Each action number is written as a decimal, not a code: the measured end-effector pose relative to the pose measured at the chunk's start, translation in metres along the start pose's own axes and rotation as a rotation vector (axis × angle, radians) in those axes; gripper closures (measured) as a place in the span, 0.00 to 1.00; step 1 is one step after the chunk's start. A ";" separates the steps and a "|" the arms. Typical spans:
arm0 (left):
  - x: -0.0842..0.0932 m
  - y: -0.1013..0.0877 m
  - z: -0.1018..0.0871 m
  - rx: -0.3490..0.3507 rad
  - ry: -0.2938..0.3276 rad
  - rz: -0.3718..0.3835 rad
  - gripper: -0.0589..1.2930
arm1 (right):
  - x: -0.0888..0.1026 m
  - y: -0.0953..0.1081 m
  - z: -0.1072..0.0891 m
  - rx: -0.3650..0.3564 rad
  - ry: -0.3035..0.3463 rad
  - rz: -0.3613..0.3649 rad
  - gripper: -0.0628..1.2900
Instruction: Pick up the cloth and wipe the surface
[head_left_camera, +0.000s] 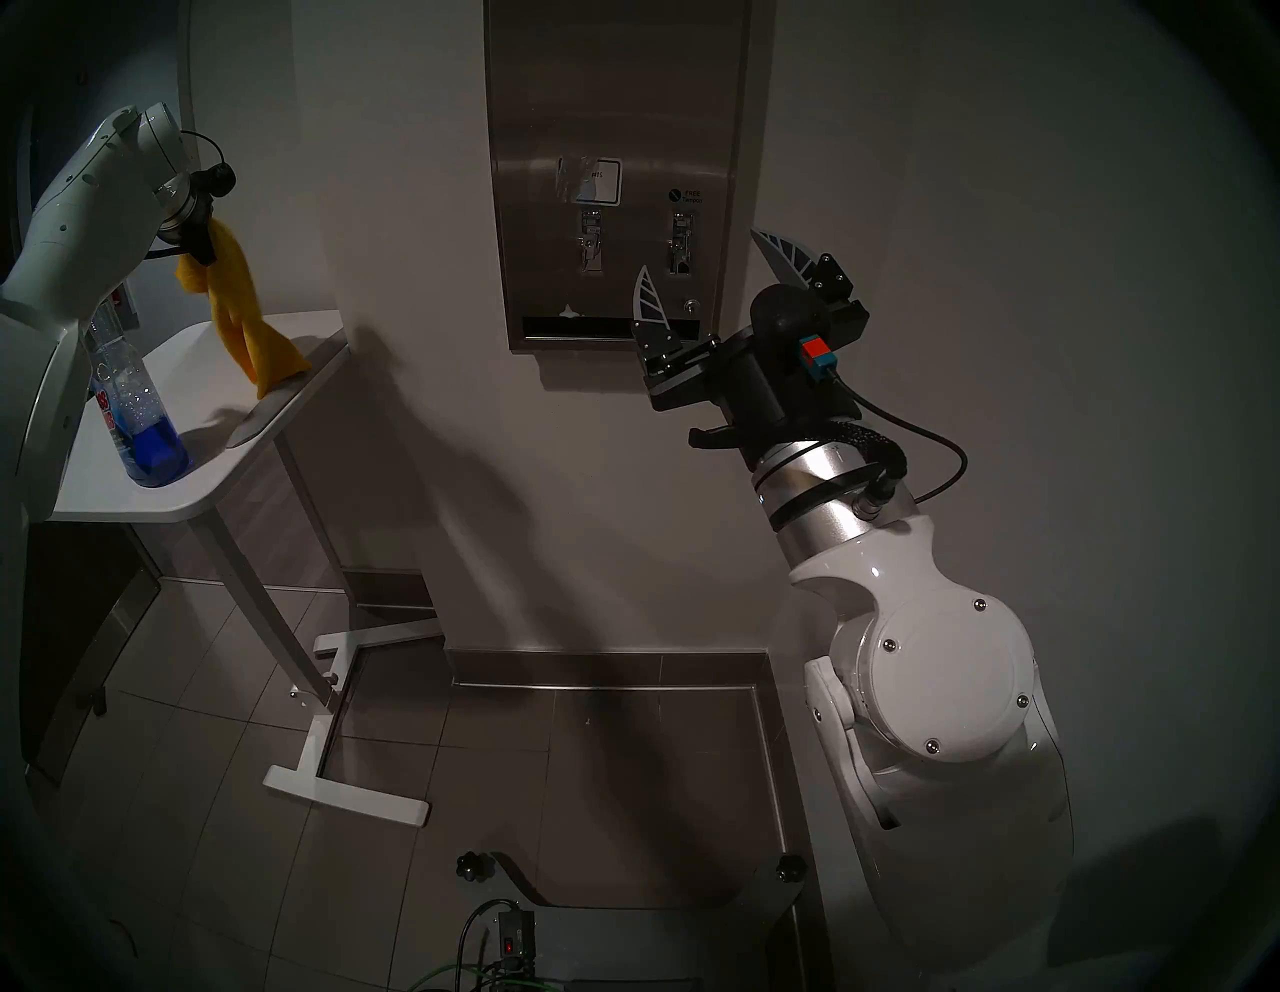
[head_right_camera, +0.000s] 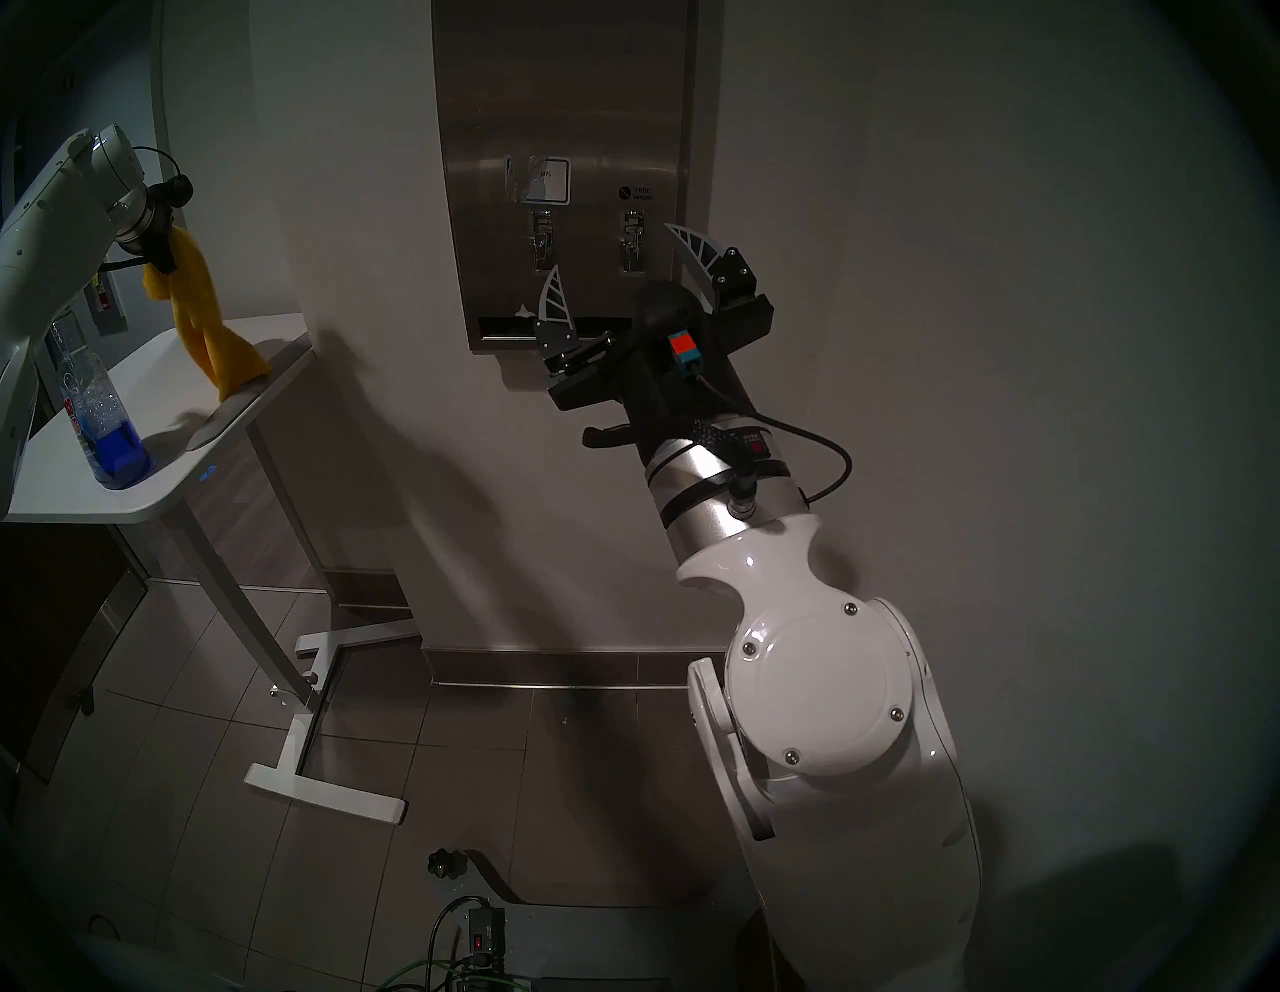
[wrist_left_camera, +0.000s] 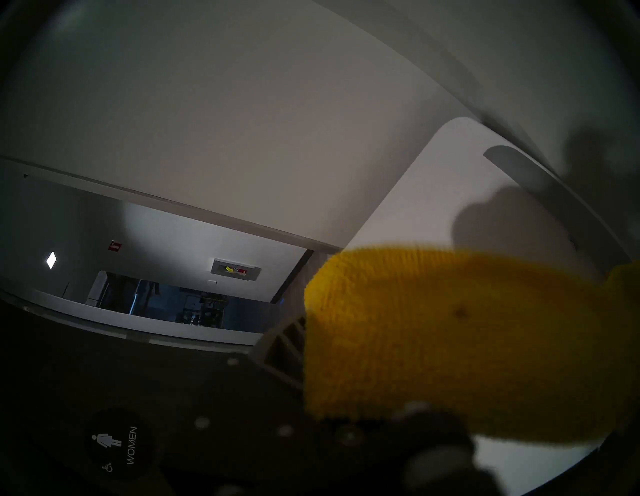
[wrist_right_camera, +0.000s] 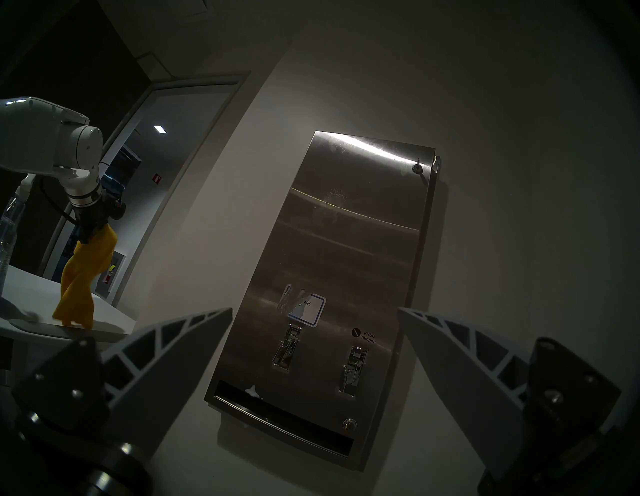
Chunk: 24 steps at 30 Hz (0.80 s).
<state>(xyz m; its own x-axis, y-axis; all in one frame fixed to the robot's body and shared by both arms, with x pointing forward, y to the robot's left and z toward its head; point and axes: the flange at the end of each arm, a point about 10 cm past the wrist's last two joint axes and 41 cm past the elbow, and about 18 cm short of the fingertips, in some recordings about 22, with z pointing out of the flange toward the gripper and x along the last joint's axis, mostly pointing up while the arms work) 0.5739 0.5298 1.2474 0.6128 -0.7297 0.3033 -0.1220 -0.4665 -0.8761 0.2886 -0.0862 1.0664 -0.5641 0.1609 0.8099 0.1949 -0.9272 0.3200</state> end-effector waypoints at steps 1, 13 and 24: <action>0.000 0.000 0.000 -0.002 -0.001 0.000 0.97 | 0.000 0.000 0.000 0.000 0.000 0.000 0.04; 0.014 -0.001 -0.008 -0.069 0.005 0.019 0.03 | -0.001 -0.001 -0.002 0.003 0.005 0.000 0.04; 0.015 0.002 -0.007 -0.085 -0.020 0.068 0.92 | -0.002 -0.001 -0.004 0.003 0.010 0.000 0.04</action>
<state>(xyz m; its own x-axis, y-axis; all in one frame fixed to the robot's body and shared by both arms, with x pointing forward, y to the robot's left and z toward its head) 0.5778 0.5146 1.2527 0.6162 -0.7515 0.2359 -0.2289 -0.4574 -0.8593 0.2862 -0.0865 1.0629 -0.5722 0.1575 0.8048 0.1970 -0.9262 0.3213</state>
